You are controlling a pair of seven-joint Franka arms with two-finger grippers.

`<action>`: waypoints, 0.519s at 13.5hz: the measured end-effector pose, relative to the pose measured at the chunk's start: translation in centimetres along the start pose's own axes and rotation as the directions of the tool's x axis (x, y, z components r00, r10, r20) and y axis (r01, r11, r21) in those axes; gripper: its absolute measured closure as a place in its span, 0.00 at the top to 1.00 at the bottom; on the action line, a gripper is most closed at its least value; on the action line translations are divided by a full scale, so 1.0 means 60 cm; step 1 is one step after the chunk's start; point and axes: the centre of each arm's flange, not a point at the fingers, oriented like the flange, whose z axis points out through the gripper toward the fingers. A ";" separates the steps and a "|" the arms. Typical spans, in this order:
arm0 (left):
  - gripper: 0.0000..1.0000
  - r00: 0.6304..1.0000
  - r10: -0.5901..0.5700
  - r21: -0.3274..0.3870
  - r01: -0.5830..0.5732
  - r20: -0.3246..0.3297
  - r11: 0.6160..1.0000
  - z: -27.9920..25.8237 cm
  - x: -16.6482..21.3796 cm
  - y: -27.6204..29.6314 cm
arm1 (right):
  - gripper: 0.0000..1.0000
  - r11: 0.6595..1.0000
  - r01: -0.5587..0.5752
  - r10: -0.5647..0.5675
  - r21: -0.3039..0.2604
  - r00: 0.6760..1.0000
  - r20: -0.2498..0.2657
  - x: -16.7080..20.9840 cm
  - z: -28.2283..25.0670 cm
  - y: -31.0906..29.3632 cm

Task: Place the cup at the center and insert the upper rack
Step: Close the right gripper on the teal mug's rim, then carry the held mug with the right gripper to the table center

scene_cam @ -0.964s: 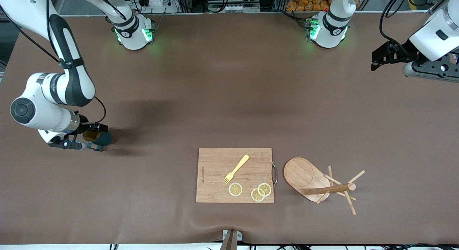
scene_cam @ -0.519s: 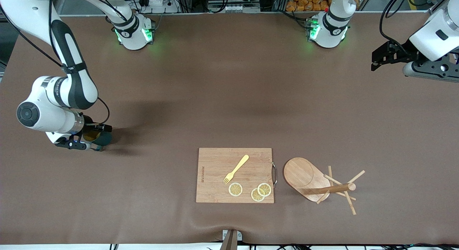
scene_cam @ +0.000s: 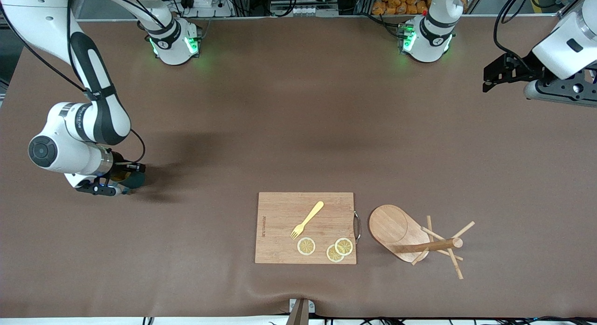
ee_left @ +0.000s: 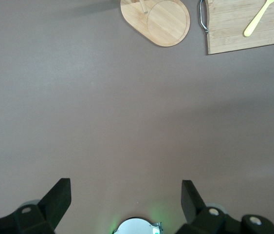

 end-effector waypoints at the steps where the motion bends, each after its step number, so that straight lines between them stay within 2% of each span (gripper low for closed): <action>1: 1.00 1.000 0.000 0.000 0.000 0.000 1.000 0.000 0.000 0.000 | 0.50 1.000 -0.001 0.001 0.000 1.000 -0.002 0.001 0.001 0.001; 2: 1.00 1.000 0.000 0.000 0.000 0.000 1.000 0.000 0.000 0.000 | 0.45 1.000 -0.001 0.001 0.000 1.000 -0.003 0.001 0.001 0.001; 3: 1.00 1.000 0.000 0.000 0.000 0.000 1.000 0.000 0.000 0.000 | 0.45 1.000 -0.002 0.002 0.000 1.000 -0.004 0.001 0.002 0.002; 4: 1.00 1.000 0.000 0.000 0.000 0.000 1.000 0.000 0.000 0.000 | 0.39 1.000 -0.003 0.003 0.000 1.000 -0.005 0.002 0.001 0.003; 6: 1.00 1.000 0.000 0.000 0.000 0.000 1.000 0.000 0.000 0.000 | 0.16 1.000 -0.007 0.007 0.001 1.000 -0.006 0.002 0.001 0.007; 7: 1.00 1.000 0.000 0.000 0.000 0.000 1.000 0.000 0.000 0.000 | 0.16 1.000 -0.011 0.011 0.001 1.000 -0.006 0.002 0.001 0.011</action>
